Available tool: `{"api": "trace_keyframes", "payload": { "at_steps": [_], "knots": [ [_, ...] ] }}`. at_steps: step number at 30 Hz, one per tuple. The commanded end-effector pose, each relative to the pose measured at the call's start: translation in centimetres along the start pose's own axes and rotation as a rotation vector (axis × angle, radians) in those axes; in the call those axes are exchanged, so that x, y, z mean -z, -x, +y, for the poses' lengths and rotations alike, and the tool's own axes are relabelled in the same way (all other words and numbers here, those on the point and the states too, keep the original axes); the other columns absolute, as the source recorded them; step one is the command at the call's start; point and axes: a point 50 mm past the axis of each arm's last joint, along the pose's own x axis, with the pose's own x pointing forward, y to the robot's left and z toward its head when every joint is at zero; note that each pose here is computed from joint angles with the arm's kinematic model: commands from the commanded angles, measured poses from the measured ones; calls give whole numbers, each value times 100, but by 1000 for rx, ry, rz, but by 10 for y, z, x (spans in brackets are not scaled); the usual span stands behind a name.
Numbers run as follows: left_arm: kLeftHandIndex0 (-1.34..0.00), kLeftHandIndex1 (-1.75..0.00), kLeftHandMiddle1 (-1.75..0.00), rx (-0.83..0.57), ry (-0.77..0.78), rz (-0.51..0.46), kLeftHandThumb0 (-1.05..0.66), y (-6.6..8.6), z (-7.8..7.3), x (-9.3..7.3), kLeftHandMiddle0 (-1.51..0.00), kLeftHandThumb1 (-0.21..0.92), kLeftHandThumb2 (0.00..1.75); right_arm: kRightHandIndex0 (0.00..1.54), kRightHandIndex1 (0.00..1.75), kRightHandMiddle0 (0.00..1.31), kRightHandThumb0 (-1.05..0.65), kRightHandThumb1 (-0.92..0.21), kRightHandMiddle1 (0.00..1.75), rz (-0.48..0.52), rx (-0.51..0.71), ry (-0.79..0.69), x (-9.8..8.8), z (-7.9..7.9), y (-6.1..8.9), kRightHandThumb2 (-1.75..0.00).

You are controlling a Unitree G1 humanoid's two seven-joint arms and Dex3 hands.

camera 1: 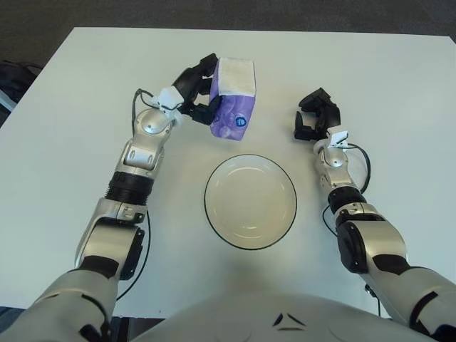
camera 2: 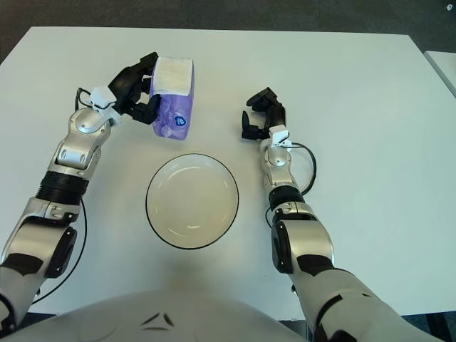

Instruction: Put the tissue paper into the plate.

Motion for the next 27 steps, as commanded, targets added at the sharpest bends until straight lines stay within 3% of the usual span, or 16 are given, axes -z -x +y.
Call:
{"api": "trace_keyframes", "payload": {
  "at_steps": [1,9,22,27],
  "knots": [
    [-63,-175,-175,16,56,-47,-48,13,0,-8,-115,29,135,73,175,53,-1,-19,160,644,20,67,114,-15,107,-142],
    [-64,-175,-175,70,98,-84,-48,30,-13,-26,-114,28,136,73,175,53,-1,-19,161,645,22,68,114,-13,107,-143],
    [-65,-175,-175,118,132,-89,-49,35,-21,-39,-115,25,139,73,175,54,-1,-19,159,648,21,49,114,-10,107,-142],
    [-66,-175,-175,145,150,-104,-49,43,-31,-43,-116,25,139,73,175,54,-1,-19,159,656,30,34,115,-9,108,-142]
  ]
}}
